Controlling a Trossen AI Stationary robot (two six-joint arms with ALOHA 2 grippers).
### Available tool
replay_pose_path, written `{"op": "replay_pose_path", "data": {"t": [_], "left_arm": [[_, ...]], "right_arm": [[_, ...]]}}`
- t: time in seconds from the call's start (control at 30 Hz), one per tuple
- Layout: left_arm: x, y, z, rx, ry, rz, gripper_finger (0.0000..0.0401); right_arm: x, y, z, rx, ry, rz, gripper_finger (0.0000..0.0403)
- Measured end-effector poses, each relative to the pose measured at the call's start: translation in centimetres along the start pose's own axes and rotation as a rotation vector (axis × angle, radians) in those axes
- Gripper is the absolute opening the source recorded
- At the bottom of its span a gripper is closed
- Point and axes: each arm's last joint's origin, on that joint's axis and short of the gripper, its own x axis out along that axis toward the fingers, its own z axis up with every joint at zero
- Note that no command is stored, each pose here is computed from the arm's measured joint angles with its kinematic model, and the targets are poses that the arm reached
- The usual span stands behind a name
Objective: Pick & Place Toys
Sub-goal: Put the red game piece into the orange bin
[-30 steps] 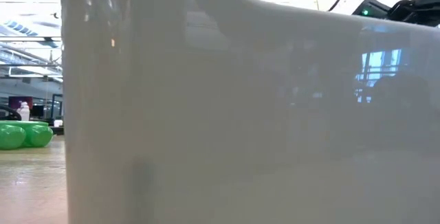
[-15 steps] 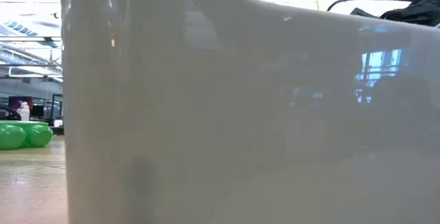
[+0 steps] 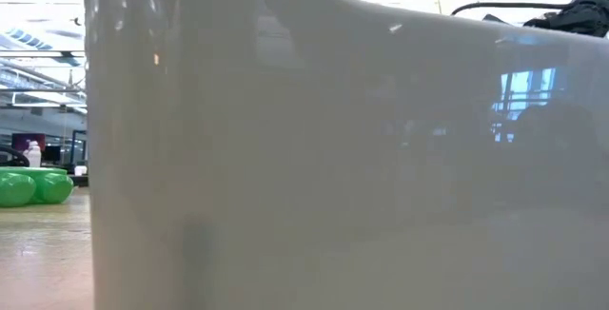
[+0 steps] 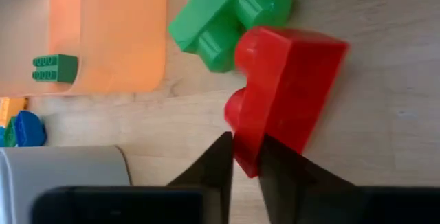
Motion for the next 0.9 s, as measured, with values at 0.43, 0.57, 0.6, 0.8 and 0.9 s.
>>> {"op": "replay_pose_path", "data": {"t": [0.43,0.57,0.6,0.8,0.9], "left_arm": [[0.0,0.0,0.0,-0.020,0.002,-0.003,0.0333],[0.0,-0.1,0.0,-0.045,0.006,-0.016,0.0333],[0.0,-0.1,0.0,-0.054,0.007,-0.028,0.0333],[0.0,-0.5,0.6,-0.098,-0.034,-0.090,0.0333],[0.6,-0.2,0.9,-0.125,-0.056,-0.100,0.0333]], "right_arm": [[-0.2,0.8,-0.1,-0.019,-0.002,0.083,0.0005],[-1.1,2.7,-0.2,-0.029,0.010,0.294,0.0004],[-1.5,3.2,-0.2,-0.037,0.010,0.356,0.0004],[-4.3,6.2,-1.1,-0.151,0.007,0.743,0.0002],[-5.8,7.5,-1.9,-0.191,0.001,0.896,0.0002]]}}
